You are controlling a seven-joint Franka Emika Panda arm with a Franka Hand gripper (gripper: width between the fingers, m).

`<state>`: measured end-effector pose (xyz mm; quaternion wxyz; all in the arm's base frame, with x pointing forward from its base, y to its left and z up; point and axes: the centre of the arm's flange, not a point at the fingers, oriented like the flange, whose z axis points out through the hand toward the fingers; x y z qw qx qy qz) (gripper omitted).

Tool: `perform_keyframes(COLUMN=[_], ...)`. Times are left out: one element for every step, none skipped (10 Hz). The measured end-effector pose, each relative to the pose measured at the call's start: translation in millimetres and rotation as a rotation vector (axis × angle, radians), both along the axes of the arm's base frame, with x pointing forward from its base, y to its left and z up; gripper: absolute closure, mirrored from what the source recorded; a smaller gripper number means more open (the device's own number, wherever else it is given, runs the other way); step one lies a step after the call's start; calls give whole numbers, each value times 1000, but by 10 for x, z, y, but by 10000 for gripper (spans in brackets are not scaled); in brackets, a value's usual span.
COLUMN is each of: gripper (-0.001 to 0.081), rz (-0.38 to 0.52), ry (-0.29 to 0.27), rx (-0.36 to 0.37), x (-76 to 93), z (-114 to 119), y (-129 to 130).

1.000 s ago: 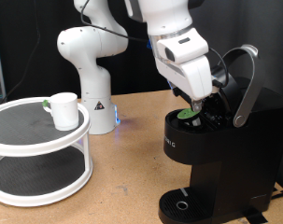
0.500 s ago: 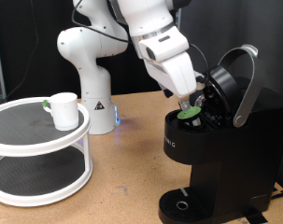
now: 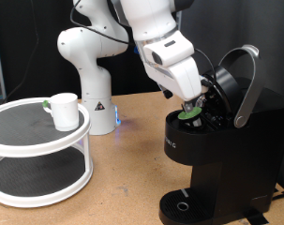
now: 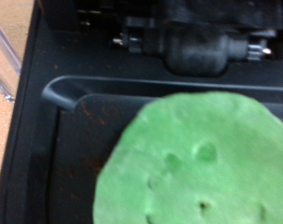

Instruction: Make a cup of coffee with the keurig machine

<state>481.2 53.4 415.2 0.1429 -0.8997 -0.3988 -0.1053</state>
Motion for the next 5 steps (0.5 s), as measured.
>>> perform_keyframes(gripper=[-2,-2,-2,-2,-2], rz=[9,15,20,22,20], ry=[7,10,9,11,10], rx=[-7,-11,-14,-16,-18], x=[-4,-9,-20,-28,-33], z=[-36,-66,-86,-102,-116], y=[49,91,126,154,180])
